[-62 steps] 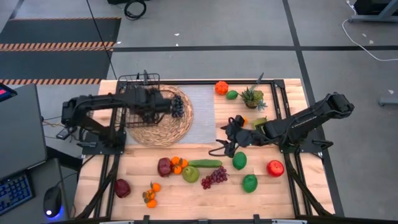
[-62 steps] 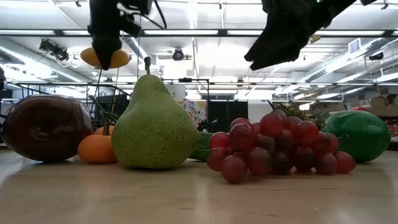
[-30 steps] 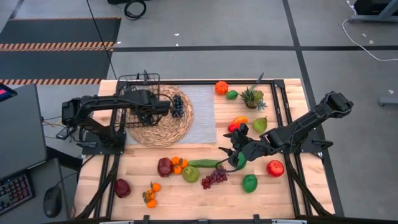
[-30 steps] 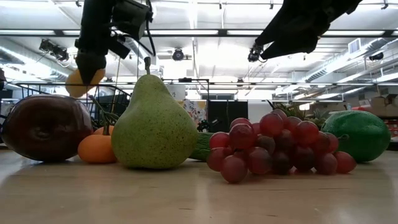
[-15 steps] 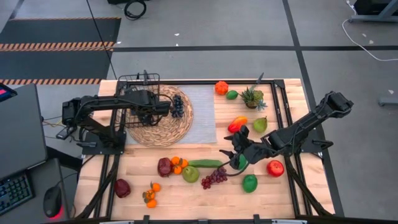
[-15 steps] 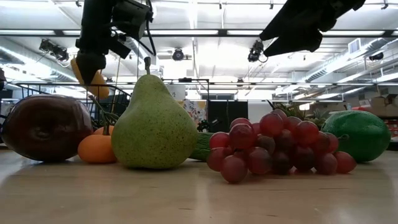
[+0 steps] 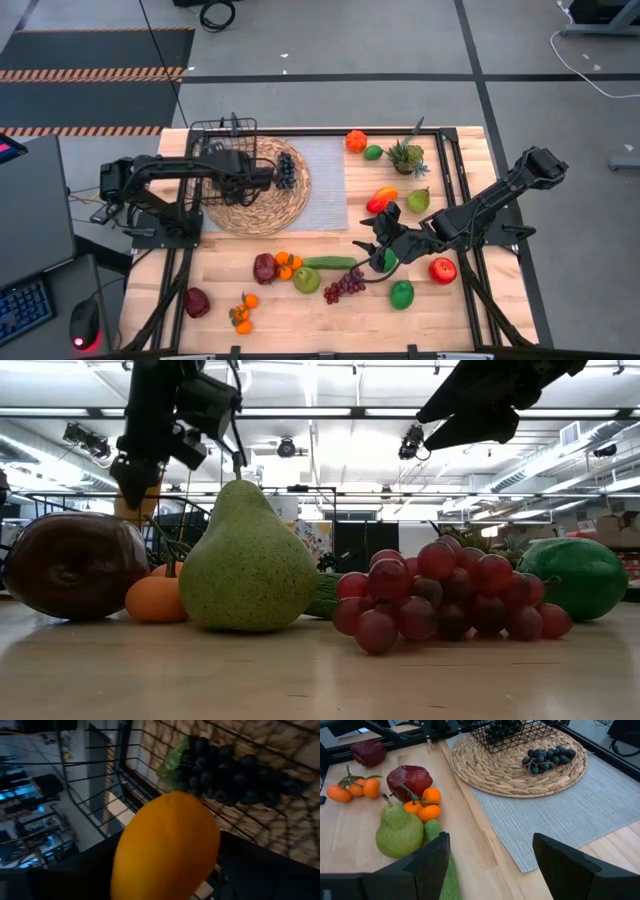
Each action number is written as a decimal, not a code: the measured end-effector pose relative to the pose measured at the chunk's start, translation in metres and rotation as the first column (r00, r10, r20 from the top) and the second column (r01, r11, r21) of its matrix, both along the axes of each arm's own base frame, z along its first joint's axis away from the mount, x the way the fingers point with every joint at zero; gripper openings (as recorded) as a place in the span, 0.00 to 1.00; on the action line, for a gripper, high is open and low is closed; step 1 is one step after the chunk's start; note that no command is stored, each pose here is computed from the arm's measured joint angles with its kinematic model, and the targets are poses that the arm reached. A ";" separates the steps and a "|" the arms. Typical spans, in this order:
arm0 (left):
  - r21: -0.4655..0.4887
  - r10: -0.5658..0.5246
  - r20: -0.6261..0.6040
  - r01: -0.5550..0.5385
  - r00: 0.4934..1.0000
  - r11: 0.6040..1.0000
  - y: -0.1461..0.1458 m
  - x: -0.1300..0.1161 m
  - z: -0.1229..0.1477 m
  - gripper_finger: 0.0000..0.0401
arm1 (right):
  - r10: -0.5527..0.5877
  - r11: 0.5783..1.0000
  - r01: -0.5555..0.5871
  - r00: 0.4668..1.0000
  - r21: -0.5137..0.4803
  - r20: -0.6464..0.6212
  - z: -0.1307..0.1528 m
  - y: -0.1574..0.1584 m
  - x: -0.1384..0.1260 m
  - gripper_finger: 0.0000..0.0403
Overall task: Build produce basket
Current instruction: Put the yellow mango into the wire basket
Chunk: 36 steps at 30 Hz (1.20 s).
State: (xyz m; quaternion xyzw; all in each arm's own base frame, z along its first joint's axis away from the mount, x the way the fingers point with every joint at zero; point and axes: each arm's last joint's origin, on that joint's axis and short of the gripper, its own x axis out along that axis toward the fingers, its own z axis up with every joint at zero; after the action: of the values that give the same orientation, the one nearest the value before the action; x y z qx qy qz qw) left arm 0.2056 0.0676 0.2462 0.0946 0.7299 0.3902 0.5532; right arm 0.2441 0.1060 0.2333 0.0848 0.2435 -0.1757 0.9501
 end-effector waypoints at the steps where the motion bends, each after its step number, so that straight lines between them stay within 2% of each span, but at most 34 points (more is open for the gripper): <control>1: 0.015 0.003 -0.004 -0.003 1.000 1.000 0.000 -0.001 -0.001 0.79 | 0.000 1.000 0.000 1.000 0.000 0.000 0.000 0.000 0.000 0.71; 6: 0.052 0.006 0.011 -0.007 1.000 0.999 0.001 0.000 -0.002 0.79 | -0.001 1.000 0.001 1.000 0.000 0.000 0.000 0.000 0.000 0.71; 14: 0.083 -0.020 0.130 0.009 0.991 0.996 0.004 0.012 -0.005 0.79 | -0.015 1.000 0.015 1.000 -0.012 0.004 0.000 -0.001 0.000 0.71; 19: 0.045 -0.034 0.129 0.028 0.991 0.999 0.004 0.013 -0.006 0.79 | -0.015 1.000 0.015 1.000 -0.012 0.004 0.000 -0.001 0.000 0.71; 29: 0.041 -0.053 0.103 0.049 0.993 0.998 0.003 0.012 -0.006 0.77 | -0.018 1.000 0.018 1.000 -0.015 0.003 0.000 -0.001 0.000 0.71; 33: 0.076 -0.067 0.062 0.062 0.996 0.995 0.004 0.011 0.009 0.75 | -0.018 1.000 0.018 1.000 -0.014 0.003 0.000 -0.001 0.000 0.71; 36: 0.175 -0.070 0.093 0.053 0.993 0.983 0.007 0.016 0.031 0.75 | -0.018 1.000 0.018 1.000 -0.013 0.003 0.000 -0.001 0.000 0.71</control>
State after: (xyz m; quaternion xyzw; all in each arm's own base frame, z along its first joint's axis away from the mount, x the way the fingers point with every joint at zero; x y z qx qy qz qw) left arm 0.2212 0.0744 0.2771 0.1449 0.6619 0.4386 0.5903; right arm 0.2439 0.1052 0.2333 0.0809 0.2400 -0.1858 0.9494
